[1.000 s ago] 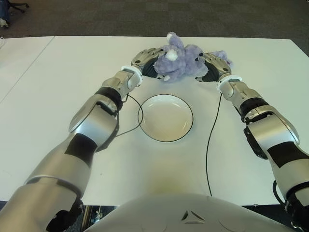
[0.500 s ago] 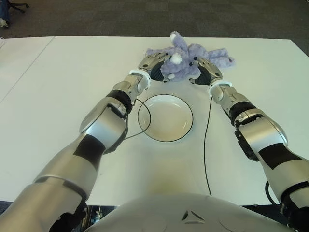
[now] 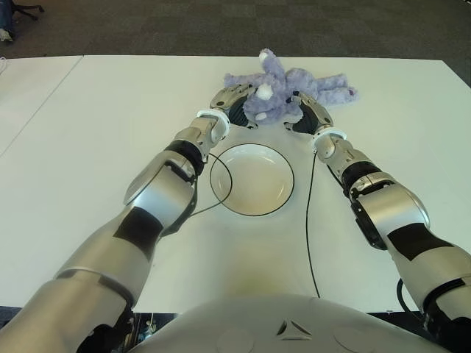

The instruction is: Put the doll into the plate.

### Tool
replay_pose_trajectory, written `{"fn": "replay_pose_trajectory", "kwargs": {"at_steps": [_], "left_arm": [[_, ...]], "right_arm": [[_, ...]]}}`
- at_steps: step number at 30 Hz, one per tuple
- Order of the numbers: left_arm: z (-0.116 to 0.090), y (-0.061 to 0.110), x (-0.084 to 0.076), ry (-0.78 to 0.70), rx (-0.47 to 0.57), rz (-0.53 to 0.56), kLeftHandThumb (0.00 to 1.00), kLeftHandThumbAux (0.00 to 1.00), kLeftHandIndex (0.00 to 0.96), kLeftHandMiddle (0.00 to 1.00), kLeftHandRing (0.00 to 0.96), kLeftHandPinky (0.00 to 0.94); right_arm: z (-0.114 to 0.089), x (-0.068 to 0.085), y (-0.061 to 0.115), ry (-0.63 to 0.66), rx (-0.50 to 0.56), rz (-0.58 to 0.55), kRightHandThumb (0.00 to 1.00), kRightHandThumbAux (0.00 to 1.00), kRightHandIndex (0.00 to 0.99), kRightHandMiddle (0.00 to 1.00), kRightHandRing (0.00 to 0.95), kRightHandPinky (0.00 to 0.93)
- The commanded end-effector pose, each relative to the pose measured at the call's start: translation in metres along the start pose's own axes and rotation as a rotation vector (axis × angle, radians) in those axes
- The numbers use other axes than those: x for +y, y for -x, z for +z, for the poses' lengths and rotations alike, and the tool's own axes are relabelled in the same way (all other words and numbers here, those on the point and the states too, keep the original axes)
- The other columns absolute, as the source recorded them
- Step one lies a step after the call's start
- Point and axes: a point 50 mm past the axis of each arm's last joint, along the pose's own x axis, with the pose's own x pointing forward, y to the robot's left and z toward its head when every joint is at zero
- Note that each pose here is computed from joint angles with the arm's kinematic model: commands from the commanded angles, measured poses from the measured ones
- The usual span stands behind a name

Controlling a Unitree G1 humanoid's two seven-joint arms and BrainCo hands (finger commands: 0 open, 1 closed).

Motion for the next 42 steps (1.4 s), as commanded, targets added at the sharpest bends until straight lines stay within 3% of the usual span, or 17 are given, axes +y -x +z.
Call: {"fn": "replay_pose_trajectory", "kwargs": {"at_steps": [1, 8, 12, 15, 17, 19, 21, 25, 26, 29, 32, 34, 36, 42], "left_arm": [[-0.01, 0.007, -0.023, 0.028, 0.069, -0.097, 0.0, 0.62, 0.0, 0.0, 0.0, 0.0], [-0.008, 0.008, -0.028, -0.006, 0.038, -0.136, 0.0, 0.597, 0.0, 0.0, 0.0, 0.0], [-0.012, 0.011, -0.026, -0.077, -0.014, -0.175, 0.0, 0.567, 0.0, 0.0, 0.0, 0.0], [-0.017, 0.011, -0.006, -0.185, -0.102, -0.271, 0.0, 0.512, 0.0, 0.0, 0.0, 0.0], [-0.015, 0.012, 0.019, -0.277, -0.181, -0.418, 0.0, 0.478, 0.0, 0.0, 0.0, 0.0], [-0.012, 0.016, 0.031, -0.329, -0.206, -0.508, 0.0, 0.45, 0.0, 0.0, 0.0, 0.0], [-0.015, 0.014, 0.02, -0.358, -0.16, -0.571, 0.0, 0.428, 0.0, 0.0, 0.0, 0.0], [-0.013, 0.019, 0.024, -0.381, -0.185, -0.662, 0.0, 0.396, 0.0, 0.0, 0.0, 0.0], [-0.011, 0.023, 0.027, -0.378, -0.212, -0.682, 0.0, 0.385, 0.0, 0.0, 0.0, 0.0], [0.0, 0.039, 0.037, -0.386, -0.303, -0.728, 0.0, 0.33, 0.0, 0.0, 0.0, 0.0], [0.007, 0.053, 0.043, -0.4, -0.353, -0.747, 0.0, 0.312, 0.0, 0.0, 0.0, 0.0], [0.012, 0.067, 0.05, -0.405, -0.397, -0.755, 0.0, 0.298, 0.0, 0.0, 0.0, 0.0], [0.021, 0.086, 0.062, -0.413, -0.46, -0.762, 0.0, 0.286, 0.0, 0.0, 0.0, 0.0], [0.033, 0.109, 0.077, -0.417, -0.53, -0.763, 0.0, 0.265, 0.0, 0.0, 0.0, 0.0]], "right_arm": [[-0.004, 0.02, 0.008, 0.007, 0.01, 0.077, 0.352, 0.798, 0.158, 0.019, 0.0, 0.025], [-0.006, 0.02, 0.01, 0.004, 0.004, 0.08, 0.33, 0.804, 0.142, 0.025, 0.007, 0.048], [-0.011, 0.018, 0.012, -0.006, -0.001, 0.085, 0.372, 0.816, 0.134, 0.036, 0.022, 0.063], [-0.024, 0.013, 0.02, -0.039, -0.006, 0.102, 0.427, 0.827, 0.124, 0.041, 0.025, 0.06], [-0.029, 0.008, 0.025, -0.065, -0.066, 0.107, 0.436, 0.828, 0.121, 0.044, 0.028, 0.06], [-0.029, 0.005, 0.028, -0.076, -0.109, 0.109, 0.446, 0.83, 0.12, 0.05, 0.032, 0.062], [-0.027, 0.002, 0.03, -0.083, -0.154, 0.111, 0.449, 0.838, 0.118, 0.055, 0.036, 0.062], [-0.028, 0.002, 0.031, -0.088, -0.164, 0.145, 0.44, 0.848, 0.116, 0.059, 0.041, 0.065], [-0.027, 0.002, 0.032, -0.087, -0.177, 0.158, 0.436, 0.851, 0.115, 0.059, 0.042, 0.066], [-0.021, 0.002, 0.033, -0.07, -0.243, 0.193, 0.29, 0.847, 0.093, 0.037, 0.021, 0.025], [-0.017, 0.002, 0.033, -0.057, -0.275, 0.209, 0.254, 0.847, 0.086, 0.031, 0.016, 0.021], [-0.016, 0.002, 0.033, -0.053, -0.284, 0.222, 0.253, 0.844, 0.083, 0.03, 0.015, 0.022], [-0.014, 0.003, 0.032, -0.052, -0.286, 0.242, 0.341, 0.843, 0.09, 0.038, 0.03, 0.064], [-0.012, 0.005, 0.032, -0.047, -0.294, 0.277, 0.41, 0.825, 0.101, 0.049, 0.052, 0.1]]}}
